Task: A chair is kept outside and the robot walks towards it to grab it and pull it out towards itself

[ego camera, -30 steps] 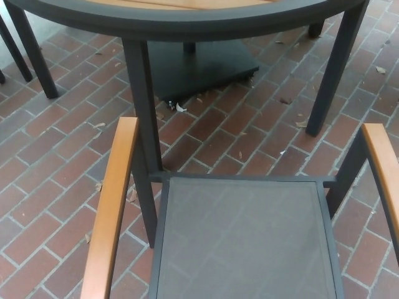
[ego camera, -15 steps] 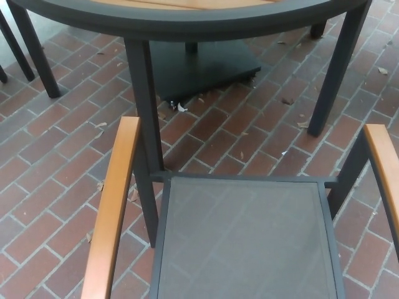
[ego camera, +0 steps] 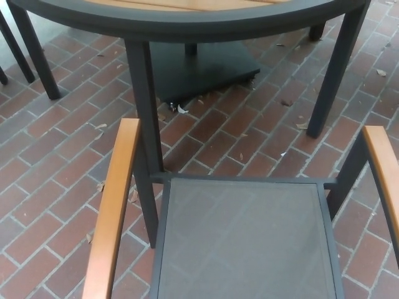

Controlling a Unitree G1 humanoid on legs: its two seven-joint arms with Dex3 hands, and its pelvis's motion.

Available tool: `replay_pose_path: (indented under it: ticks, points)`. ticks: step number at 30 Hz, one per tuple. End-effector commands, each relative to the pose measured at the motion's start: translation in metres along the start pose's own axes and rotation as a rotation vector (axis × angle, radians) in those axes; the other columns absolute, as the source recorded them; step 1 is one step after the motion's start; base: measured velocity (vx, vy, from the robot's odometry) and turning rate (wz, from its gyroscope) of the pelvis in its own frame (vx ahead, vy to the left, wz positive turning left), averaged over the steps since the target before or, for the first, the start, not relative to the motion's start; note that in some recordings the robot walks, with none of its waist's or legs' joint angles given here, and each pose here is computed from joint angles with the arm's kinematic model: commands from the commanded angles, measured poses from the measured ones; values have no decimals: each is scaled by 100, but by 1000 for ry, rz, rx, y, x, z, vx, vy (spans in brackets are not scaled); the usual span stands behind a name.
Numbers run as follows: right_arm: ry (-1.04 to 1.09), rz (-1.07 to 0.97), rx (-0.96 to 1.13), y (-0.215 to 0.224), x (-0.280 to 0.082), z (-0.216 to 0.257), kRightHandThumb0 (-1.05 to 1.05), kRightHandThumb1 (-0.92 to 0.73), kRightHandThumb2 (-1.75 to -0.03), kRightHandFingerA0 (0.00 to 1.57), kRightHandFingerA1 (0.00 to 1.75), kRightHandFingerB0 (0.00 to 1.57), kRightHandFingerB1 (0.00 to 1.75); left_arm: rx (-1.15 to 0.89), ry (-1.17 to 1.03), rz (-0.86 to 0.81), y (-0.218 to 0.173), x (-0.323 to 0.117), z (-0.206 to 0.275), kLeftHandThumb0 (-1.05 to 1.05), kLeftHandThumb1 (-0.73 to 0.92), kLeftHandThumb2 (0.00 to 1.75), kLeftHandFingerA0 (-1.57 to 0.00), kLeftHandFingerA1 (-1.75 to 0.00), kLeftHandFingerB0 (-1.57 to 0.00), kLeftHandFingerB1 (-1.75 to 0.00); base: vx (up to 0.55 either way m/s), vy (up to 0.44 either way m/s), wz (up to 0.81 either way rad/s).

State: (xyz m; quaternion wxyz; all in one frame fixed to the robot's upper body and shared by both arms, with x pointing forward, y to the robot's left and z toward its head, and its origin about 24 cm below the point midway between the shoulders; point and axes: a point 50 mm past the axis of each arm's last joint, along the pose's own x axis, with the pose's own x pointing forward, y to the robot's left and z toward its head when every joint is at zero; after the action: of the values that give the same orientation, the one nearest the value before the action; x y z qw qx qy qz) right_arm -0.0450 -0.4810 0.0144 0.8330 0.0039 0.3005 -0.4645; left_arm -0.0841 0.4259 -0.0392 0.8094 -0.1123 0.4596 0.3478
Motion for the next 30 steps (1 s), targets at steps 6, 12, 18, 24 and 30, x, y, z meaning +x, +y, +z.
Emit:
replay_pose_path:
  ticks: [6, 12, 18, 24, 30]
  points:
    - [184, -94, 244, 61, 9, -58, -92, -66, -70, 0, 5, 0, 0, 129, 89, -58, -22, 13, -14, -77, 59, 95, -29, -67, -14, -52, -24, 0, 5]
    - [198, -93, 245, 68, 11, -60, -92, -66, -70, 0, 5, 0, 0, 127, 86, -53, -20, 11, -15, -77, 59, 95, -29, -67, -14, -52, -51, 2, 31]
    - [202, -94, 245, 69, 11, -61, -92, -66, -70, 0, 5, 0, 0, 129, 83, -52, -19, 11, -13, -77, 59, 95, -29, -67, -14, -52, -103, 32, 6]
    - [206, -102, 242, 64, 8, -64, -92, -66, -70, 0, 5, 0, 0, 135, 90, -49, -17, 9, -14, -77, 59, 95, -29, -67, -14, -52, -30, 433, -26]
    - [207, -103, 240, 64, 8, -65, -92, -66, -70, 0, 5, 0, 0, 135, 91, -47, -15, 8, -15, -77, 59, 95, -29, -67, -14, -52, 53, 359, -5]
